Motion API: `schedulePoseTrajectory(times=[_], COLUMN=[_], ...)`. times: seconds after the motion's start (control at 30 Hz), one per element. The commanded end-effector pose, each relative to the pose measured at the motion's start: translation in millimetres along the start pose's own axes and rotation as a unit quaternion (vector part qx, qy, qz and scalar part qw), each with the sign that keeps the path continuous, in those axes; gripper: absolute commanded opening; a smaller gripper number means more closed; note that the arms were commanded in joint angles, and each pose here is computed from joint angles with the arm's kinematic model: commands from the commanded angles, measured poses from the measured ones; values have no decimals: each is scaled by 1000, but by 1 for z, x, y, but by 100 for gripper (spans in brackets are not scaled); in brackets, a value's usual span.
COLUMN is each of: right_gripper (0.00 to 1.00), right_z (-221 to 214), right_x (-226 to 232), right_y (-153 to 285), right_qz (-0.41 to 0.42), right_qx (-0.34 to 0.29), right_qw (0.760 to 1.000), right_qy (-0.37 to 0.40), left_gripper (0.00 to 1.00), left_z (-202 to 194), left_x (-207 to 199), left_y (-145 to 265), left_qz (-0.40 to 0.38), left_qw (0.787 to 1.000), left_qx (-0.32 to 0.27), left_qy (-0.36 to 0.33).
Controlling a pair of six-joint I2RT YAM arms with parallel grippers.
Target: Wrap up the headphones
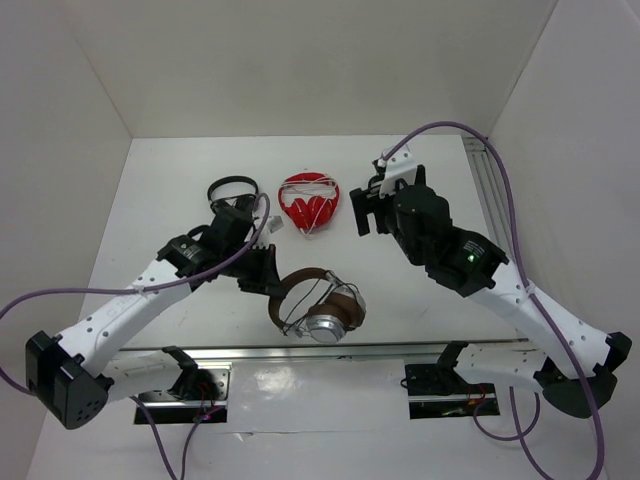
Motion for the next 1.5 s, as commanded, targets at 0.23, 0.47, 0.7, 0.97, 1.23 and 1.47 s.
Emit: schedulePoseTrajectory(times=[0.23, 0.47, 0.7, 0.97, 1.23, 1.47], right_gripper=[94, 94, 94, 94, 66, 42], right_z=[-2, -21, -32, -45, -68, -90], right_x=[33, 41, 52, 67, 74, 96], right_y=[24, 24, 25, 49, 49, 36], right_qz=[133, 161, 193, 286, 278, 254], right_qx=[40, 69, 91, 117, 152, 168], right_qw=[990, 984, 977, 951, 948, 951], right_qy=[-24, -20, -15, 18, 31, 47], left_gripper=[0, 0, 0, 0, 0, 0], left_z=[1, 18, 32, 51, 56, 57], left_x=[-3, 4, 32, 73, 53, 48], left_y=[-39, -42, -45, -43, -25, -17], left_qz=[-123, -75, 34, 52, 105, 145], left_qw=[991, 996, 999, 995, 992, 987], left_qx=[30, 1, 1, -14, -39, -47], left_qy=[51, 47, 35, 90, 66, 53])
Point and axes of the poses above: each gripper's point midway between its finger pads, its own y axis back along the fingers, its own x axis along the line the jaws close on, z = x × y, the point moved 2 cm from there along y, back along the fingers, and after that the axes turned 12 degrees about -y, right-handed, at the moved point
